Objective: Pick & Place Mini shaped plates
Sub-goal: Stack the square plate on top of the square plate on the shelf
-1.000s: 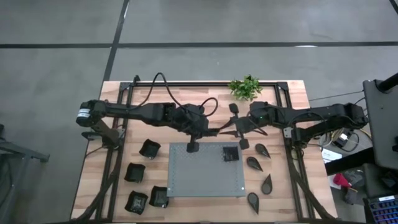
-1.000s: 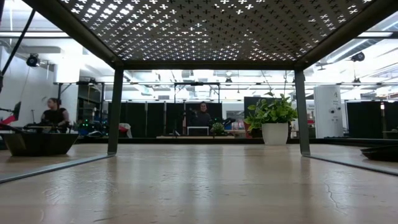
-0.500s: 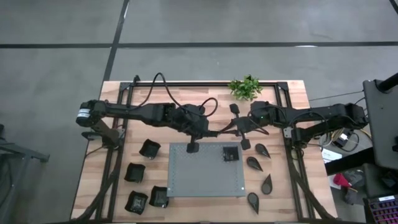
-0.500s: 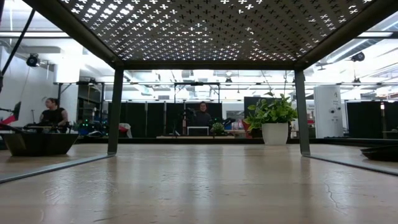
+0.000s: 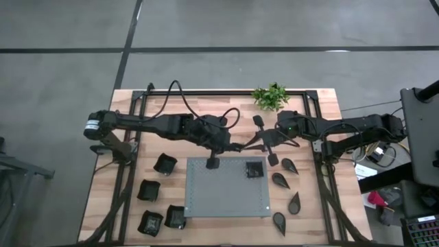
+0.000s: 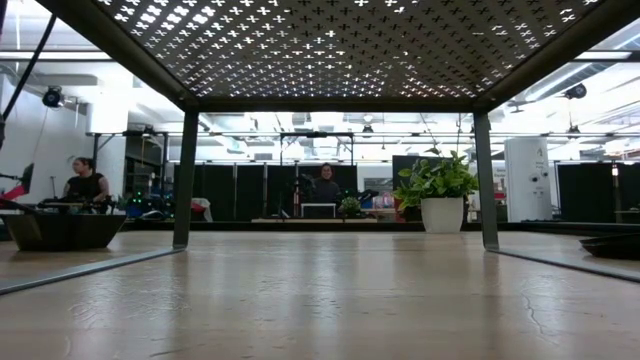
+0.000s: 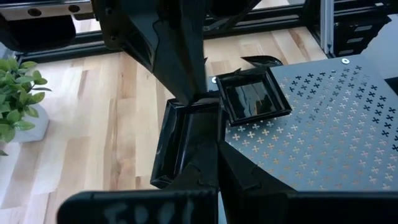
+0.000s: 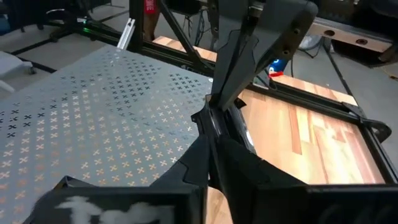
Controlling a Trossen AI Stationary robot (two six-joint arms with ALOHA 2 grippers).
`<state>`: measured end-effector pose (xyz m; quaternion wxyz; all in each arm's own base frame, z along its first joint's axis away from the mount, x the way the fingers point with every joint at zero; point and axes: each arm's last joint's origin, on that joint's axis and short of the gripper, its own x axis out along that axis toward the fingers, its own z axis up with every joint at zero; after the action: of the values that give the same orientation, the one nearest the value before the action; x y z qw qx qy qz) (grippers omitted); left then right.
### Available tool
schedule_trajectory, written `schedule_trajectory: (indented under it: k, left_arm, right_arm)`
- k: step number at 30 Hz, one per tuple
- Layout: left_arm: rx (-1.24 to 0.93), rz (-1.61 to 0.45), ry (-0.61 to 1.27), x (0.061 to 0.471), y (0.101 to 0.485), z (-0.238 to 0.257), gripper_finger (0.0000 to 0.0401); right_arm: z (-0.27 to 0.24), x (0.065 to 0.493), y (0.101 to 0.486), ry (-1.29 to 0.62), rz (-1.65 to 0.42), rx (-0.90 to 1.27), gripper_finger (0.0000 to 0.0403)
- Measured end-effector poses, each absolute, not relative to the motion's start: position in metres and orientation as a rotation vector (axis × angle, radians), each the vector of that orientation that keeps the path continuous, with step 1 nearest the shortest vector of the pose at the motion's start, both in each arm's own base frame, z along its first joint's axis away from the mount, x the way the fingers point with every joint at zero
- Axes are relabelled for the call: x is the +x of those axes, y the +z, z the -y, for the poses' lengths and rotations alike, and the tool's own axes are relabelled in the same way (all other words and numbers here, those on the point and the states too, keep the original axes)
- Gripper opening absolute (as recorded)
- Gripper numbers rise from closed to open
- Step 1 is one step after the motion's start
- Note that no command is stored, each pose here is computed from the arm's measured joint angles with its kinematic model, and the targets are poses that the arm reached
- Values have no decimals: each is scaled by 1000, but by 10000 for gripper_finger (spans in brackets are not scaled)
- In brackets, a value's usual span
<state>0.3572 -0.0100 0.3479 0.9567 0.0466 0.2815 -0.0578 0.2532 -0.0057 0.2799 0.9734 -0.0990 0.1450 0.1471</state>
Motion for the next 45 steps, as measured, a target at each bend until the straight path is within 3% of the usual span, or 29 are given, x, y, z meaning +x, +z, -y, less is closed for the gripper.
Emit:
schedule_trajectory:
  k: [9,17,25,39,45]
  left_arm:
    - [95,-565,-112,357,349,10,0]
    - [99,-555,-116,358,349,10,0]
    - [95,-540,-94,359,351,9,6]
    - [123,-505,-50,354,359,8,134]
    - [119,-477,-55,347,369,9,163]
  right_arm:
    - [5,253,280,302,-292,-185,84]
    - [5,253,280,303,-291,-191,17]
    - [5,252,281,293,-294,-172,8]
    - [6,236,294,226,-277,-110,8]
    - [1,227,297,158,-314,-49,8]
